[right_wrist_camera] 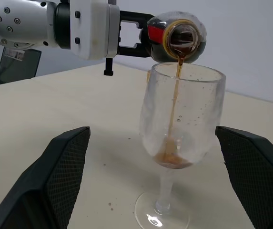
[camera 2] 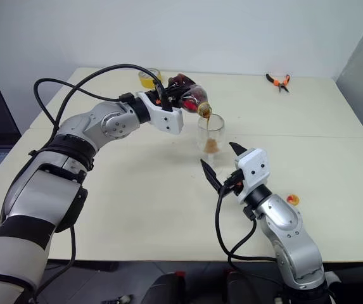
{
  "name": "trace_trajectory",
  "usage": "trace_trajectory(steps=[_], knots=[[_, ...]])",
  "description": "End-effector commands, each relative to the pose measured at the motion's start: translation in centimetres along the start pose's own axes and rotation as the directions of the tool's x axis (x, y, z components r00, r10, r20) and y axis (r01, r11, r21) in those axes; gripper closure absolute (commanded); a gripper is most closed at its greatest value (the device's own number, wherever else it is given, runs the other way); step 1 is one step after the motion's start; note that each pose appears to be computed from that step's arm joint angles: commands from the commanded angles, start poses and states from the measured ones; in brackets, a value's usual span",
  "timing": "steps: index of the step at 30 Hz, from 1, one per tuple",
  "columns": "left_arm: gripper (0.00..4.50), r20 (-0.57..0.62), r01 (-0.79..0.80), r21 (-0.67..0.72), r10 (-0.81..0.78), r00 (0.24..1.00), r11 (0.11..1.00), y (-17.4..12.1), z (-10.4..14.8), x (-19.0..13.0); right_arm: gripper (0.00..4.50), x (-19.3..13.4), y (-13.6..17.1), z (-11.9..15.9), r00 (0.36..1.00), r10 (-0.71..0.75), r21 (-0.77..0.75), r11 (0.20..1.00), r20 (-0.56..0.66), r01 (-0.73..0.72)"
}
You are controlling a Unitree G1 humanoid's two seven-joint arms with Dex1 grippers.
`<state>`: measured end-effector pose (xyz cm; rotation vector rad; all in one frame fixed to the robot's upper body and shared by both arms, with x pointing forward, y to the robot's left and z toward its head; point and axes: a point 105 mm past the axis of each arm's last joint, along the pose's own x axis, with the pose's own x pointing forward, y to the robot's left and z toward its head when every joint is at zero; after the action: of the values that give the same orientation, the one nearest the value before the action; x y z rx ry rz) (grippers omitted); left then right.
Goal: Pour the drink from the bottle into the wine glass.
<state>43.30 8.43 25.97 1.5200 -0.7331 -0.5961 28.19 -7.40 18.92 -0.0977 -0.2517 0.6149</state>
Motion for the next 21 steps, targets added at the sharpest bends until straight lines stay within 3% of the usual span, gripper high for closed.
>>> trace_trajectory(steps=[1,21], knots=[[3.86,0.020,-0.095,0.050,0.094,0.995,0.994,3.53,0.25,0.13,0.00,-0.06,0.41,1.43,0.998,0.012,-0.012,1.000,0.054,-0.012],[3.87,0.012,-0.094,0.079,0.093,0.996,0.992,3.69,0.10,0.29,0.00,0.00,-0.05,1.65,0.998,-0.006,-0.017,1.000,0.065,0.008]])
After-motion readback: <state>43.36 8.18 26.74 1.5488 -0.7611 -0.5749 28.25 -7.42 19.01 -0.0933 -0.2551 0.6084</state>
